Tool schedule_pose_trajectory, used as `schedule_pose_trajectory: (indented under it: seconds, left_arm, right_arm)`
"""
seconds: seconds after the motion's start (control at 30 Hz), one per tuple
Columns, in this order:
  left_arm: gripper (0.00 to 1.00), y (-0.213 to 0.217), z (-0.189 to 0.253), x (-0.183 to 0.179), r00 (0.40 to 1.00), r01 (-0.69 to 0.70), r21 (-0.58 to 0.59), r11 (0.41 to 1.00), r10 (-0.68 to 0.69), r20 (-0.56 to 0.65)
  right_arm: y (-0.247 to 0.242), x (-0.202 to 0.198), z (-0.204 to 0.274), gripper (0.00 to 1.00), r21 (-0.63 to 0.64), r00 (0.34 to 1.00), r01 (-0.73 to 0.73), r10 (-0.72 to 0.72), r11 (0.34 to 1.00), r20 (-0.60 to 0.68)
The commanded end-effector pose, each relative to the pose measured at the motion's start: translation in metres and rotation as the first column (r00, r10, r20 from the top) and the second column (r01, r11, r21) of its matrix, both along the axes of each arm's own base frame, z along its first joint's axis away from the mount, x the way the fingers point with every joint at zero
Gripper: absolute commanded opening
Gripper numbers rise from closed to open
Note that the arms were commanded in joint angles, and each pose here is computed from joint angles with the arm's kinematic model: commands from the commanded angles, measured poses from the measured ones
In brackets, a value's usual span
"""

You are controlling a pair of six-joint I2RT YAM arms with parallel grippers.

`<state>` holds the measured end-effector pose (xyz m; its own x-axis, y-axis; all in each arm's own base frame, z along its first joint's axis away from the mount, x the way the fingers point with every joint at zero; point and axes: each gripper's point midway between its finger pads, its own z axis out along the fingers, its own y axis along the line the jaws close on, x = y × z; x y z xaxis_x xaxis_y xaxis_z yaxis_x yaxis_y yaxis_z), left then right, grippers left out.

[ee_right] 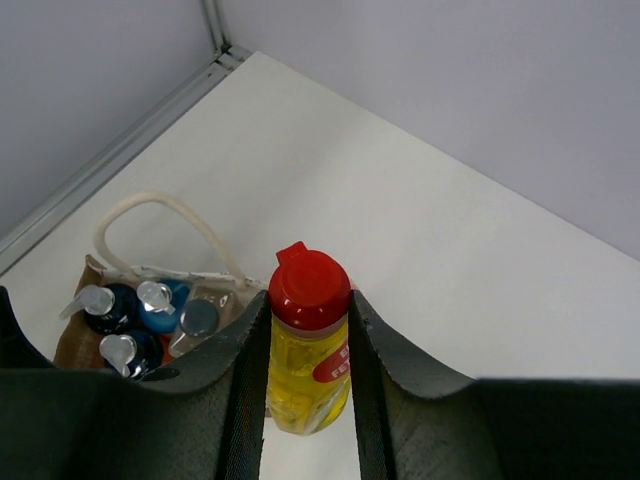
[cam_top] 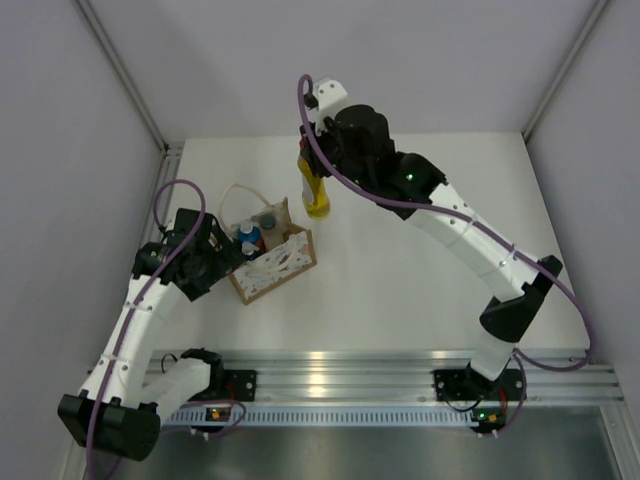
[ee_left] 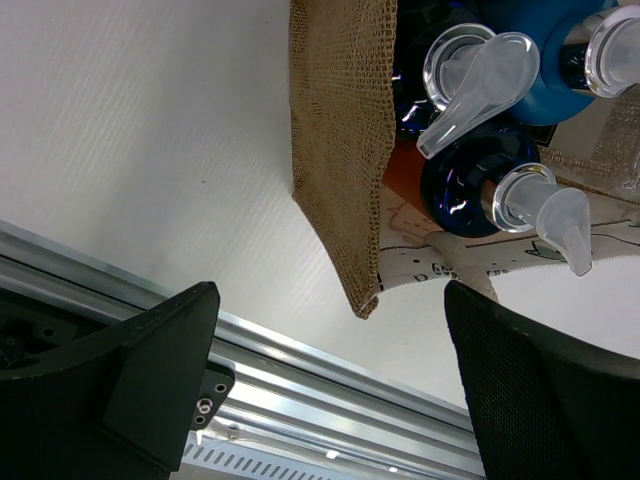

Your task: Take the personal care products out of the canvas bag

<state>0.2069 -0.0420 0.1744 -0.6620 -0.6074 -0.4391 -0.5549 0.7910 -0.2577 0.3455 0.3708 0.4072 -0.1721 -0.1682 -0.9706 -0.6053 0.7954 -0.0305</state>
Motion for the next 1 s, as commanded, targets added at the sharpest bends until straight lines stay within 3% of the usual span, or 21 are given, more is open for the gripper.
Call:
schedule_pose_trajectory:
  seconds: [0.0, 0.97]
  left_arm:
    - [0.98, 0.000, 0.003, 0.007, 1.000, 0.001, 0.000, 1.000, -0.001, 0.029]
    - [0.98, -0.002, 0.001, 0.005, 1.000, 0.015, -0.004, 1.000, -0.015, 0.017]
  right_arm:
    - [-0.042, -0.002, 0.099, 0.00, 0.213, 0.980, 0.057, -0.095, 0.975, 0.174]
    - [-0.084, 0.041, -0.067, 0.00, 0.202, 0.981, 0.168, -0.183, 0.965, 0.059]
